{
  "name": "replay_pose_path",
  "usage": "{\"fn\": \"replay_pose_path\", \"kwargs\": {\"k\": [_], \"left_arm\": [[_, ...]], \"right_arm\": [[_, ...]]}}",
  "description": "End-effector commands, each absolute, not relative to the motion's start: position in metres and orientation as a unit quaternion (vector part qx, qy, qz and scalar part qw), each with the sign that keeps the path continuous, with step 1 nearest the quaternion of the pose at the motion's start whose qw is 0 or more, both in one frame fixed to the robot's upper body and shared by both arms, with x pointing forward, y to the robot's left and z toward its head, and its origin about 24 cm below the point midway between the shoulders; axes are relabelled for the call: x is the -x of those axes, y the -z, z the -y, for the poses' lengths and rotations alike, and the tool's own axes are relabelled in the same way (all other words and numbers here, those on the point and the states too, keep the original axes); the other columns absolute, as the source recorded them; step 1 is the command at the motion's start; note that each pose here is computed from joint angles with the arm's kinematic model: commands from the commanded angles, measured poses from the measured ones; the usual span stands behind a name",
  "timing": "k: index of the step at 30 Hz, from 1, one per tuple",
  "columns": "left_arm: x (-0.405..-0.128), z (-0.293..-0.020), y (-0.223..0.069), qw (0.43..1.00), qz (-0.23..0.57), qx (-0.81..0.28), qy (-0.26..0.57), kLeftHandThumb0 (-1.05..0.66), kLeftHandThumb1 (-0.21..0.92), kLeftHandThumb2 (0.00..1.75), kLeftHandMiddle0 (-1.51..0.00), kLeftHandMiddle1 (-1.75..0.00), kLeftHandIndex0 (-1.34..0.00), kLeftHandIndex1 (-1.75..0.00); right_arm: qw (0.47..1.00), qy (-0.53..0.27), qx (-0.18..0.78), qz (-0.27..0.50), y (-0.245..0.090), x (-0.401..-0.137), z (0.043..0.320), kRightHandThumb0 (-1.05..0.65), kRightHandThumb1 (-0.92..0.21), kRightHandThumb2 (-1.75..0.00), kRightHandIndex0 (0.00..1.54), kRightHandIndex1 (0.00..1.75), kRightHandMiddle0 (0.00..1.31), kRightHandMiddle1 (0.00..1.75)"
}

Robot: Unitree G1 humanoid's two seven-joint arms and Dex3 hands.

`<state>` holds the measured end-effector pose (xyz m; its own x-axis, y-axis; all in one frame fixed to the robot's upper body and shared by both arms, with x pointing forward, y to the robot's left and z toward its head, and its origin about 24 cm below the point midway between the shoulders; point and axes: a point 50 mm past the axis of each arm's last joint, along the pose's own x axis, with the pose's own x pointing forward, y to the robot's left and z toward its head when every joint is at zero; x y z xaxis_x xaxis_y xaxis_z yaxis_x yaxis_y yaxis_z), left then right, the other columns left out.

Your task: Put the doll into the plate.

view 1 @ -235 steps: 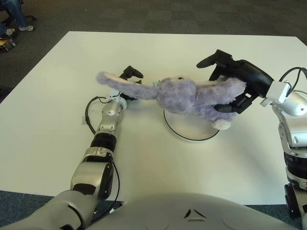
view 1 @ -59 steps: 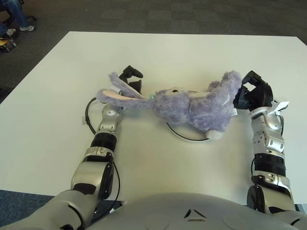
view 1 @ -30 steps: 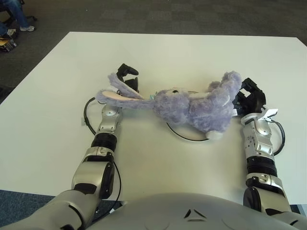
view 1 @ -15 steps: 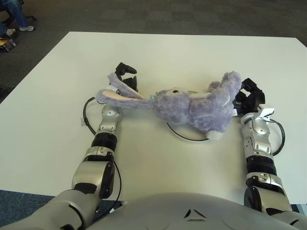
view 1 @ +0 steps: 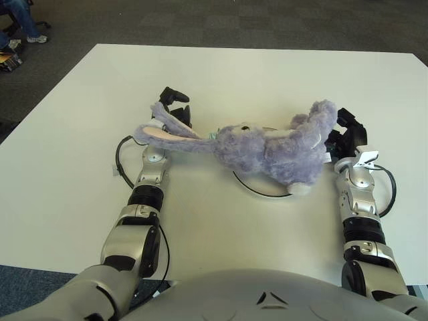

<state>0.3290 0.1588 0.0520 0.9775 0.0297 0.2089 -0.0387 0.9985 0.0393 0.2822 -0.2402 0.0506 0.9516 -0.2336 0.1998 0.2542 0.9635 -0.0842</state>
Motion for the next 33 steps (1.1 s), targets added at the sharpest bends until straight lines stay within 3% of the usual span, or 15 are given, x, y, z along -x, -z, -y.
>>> {"fn": "replay_pose_path", "kwargs": {"k": [1, 33], "left_arm": [[-0.311, -0.162, -0.022, 0.998, 0.058, -0.024, -0.025, -0.41, 0.54, 1.03, -1.16, -1.75, -0.44, -1.75], [-0.307, -0.162, -0.026, 0.998, 0.056, -0.022, -0.011, -0.42, 0.52, 1.06, -1.16, -1.75, -0.45, -1.75]], "right_arm": [[0.988, 0.124, 0.061, 0.071, -0.027, -0.268, 0.236, -0.5, -0.26, -1.38, 1.29, 1.75, 0.66, 1.75], [0.976, 0.162, 0.061, 0.129, -0.036, -0.254, 0.233, -0.49, -0.29, -1.35, 1.3, 1.75, 0.64, 1.75]]}}
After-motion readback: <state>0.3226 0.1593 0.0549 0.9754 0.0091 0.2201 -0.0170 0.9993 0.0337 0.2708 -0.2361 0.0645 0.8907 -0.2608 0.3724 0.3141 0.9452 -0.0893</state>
